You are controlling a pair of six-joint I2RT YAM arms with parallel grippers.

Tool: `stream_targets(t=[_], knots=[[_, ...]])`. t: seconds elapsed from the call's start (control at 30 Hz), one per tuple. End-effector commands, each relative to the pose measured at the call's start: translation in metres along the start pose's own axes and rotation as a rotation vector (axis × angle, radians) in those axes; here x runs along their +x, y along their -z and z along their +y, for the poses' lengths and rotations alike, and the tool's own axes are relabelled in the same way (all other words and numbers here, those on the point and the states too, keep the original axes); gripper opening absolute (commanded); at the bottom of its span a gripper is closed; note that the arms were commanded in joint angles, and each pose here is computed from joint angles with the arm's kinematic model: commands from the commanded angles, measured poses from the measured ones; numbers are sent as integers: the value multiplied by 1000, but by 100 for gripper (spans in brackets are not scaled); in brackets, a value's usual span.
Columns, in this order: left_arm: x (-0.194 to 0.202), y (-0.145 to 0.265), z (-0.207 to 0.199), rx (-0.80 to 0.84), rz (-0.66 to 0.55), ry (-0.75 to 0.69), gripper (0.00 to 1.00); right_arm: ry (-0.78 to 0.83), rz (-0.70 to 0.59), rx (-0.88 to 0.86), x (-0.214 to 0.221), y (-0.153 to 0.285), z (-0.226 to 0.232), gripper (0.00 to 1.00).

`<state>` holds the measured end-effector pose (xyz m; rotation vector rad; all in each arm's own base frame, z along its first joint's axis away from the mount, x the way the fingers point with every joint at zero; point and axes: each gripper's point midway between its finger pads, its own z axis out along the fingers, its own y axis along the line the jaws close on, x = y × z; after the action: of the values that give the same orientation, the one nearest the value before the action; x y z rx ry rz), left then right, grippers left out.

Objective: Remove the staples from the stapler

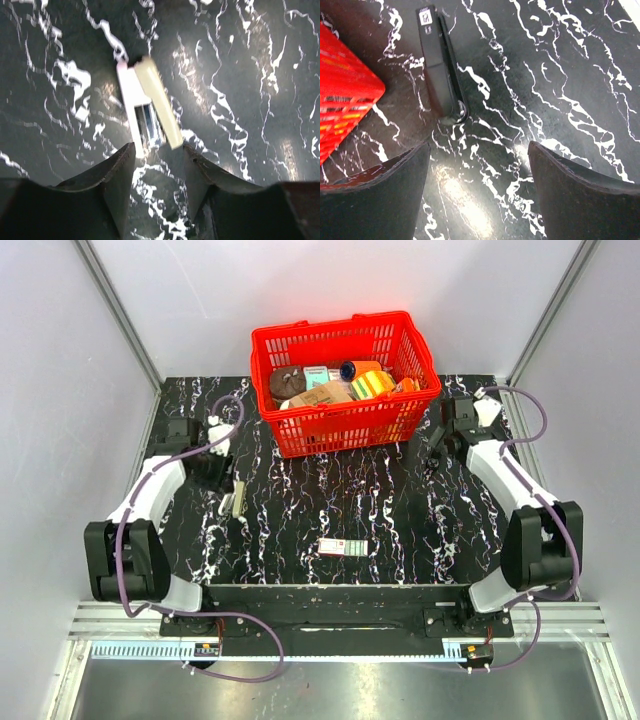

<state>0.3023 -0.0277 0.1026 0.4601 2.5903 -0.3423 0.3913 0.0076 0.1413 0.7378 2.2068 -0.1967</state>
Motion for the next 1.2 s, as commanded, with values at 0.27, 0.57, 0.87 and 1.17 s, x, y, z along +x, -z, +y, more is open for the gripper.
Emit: stream_targets(t=[0.27, 0.57, 0.87, 1.17], knots=[[-59, -49, 8, -189, -64, -181, 45, -9, 49, 12, -12, -57, 24, 85], [-59, -69, -5, -232, -37, -292, 46, 8, 86, 47, -6, -89, 26, 82], [-68, -85, -2, -267, -24, -331, 47, 0, 101, 51, -3, -99, 24, 71], [-44, -99, -12, -225, 54, -387, 48, -21, 121, 31, 9, -101, 24, 51]])
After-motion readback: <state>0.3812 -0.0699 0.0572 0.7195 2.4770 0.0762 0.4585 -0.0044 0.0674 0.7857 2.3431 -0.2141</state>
